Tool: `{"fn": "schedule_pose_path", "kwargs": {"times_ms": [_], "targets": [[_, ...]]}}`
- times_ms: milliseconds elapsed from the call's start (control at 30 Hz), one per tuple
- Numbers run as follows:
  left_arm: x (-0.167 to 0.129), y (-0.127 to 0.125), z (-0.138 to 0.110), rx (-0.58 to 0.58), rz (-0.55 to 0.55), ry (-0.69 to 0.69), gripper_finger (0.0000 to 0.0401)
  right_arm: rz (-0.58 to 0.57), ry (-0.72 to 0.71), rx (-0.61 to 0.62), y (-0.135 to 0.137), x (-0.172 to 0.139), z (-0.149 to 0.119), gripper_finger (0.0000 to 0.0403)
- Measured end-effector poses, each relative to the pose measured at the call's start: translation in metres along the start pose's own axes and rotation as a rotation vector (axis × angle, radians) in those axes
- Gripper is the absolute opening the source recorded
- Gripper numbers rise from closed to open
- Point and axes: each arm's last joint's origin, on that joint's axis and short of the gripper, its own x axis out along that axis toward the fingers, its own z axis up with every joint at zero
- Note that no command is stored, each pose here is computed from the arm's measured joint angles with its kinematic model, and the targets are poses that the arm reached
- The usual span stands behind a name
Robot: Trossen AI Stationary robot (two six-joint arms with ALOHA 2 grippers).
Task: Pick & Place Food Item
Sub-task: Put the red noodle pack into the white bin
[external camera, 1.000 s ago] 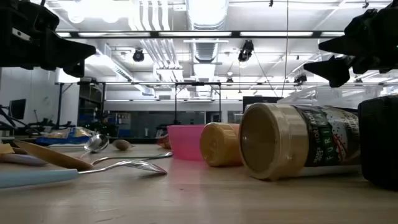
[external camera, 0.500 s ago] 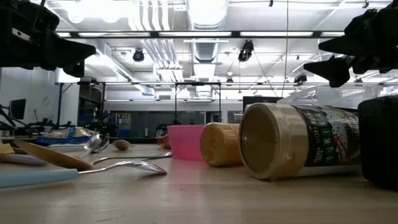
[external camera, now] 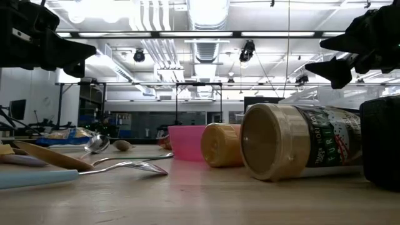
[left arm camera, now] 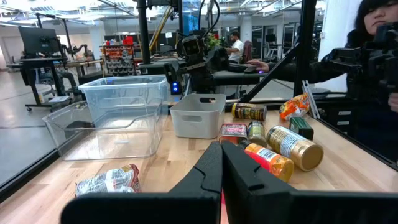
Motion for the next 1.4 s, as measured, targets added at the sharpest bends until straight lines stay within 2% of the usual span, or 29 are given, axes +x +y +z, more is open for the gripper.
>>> {"fn": "schedule_pose_path", "kwargs": {"times_ms": [133,367,467,567,633,733,833,1033,1167,1400], "targets": [[0.000,0.000,0.000,0.000,0.000,0.000,0.0000,0.000,0.000,0.112,0.000,0.000,0.000,0.0366],[0.000,0.000,0.000,0.000,0.000,0.000,0.0000,0.006,-0.014,0.126,0.000,0.000,0.001,0.0366],[0.000,0.000,0.000,0.000,0.000,0.000,0.0000,0.035,-0.047,0.076,0.002,0.000,0.005,0.0366],[0.000,0.000,0.000,0.000,0.000,0.000,0.0000,0.136,-0.024,-0.029,0.006,-0.001,0.008,0.0366],[0.000,0.000,0.000,0.000,0.000,0.000,0.0000,0.154,-0.043,-0.078,0.009,-0.002,0.017,0.0366],[0.000,0.000,0.000,0.000,0.000,0.000,0.0000,0.126,-0.068,-0.087,0.014,-0.005,0.035,0.0366],[0.000,0.000,0.000,0.000,0.000,0.000,0.0000,0.073,-0.056,-0.082,0.017,-0.006,0.053,0.0366],[0.000,0.000,0.000,0.000,0.000,0.000,0.0000,0.058,-0.008,-0.130,0.027,0.004,0.086,0.0366],[0.000,0.000,0.000,0.000,0.000,0.000,0.0000,0.057,0.053,-0.090,0.033,0.020,0.099,0.0366],[0.000,0.000,0.000,0.000,0.000,0.000,0.0000,0.041,0.128,0.057,0.039,0.057,0.110,0.0366]]}}
